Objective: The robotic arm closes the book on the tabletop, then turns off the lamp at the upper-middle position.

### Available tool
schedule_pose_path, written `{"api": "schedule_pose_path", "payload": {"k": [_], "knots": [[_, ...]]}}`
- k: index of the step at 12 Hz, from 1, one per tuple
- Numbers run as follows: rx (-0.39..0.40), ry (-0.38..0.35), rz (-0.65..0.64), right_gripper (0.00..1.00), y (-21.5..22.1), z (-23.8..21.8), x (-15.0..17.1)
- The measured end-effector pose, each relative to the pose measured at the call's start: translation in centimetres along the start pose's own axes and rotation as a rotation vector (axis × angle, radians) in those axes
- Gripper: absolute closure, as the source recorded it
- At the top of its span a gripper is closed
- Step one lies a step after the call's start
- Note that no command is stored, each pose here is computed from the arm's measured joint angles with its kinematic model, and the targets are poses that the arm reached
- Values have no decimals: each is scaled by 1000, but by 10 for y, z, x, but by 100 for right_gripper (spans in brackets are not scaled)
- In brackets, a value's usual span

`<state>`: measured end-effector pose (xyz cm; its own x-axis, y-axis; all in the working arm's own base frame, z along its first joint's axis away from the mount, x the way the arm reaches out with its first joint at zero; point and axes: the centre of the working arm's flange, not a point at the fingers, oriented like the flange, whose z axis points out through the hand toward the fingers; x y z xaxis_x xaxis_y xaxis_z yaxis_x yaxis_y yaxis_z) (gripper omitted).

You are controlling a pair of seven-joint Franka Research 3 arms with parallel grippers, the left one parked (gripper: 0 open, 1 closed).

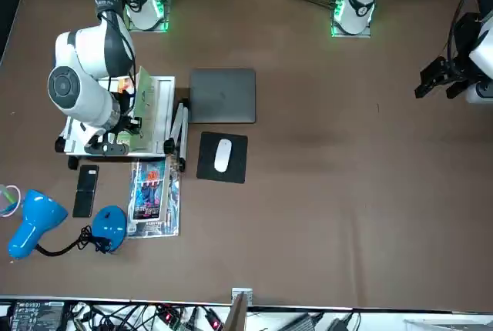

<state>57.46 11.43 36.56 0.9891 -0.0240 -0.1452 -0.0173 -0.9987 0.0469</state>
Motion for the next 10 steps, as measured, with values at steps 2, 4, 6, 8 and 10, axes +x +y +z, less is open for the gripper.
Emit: {"api": "schedule_pose_path", "payload": {"k": [2,4,6,8,10], "knots": [[2,9,1,98,0,7,-1],[3,12,2,98,0,13,-2],[3,14,2,98,0,17,-2],[3,15,3,98,0,18,-1],[3,15,2,97,-1,18,-1]]}}
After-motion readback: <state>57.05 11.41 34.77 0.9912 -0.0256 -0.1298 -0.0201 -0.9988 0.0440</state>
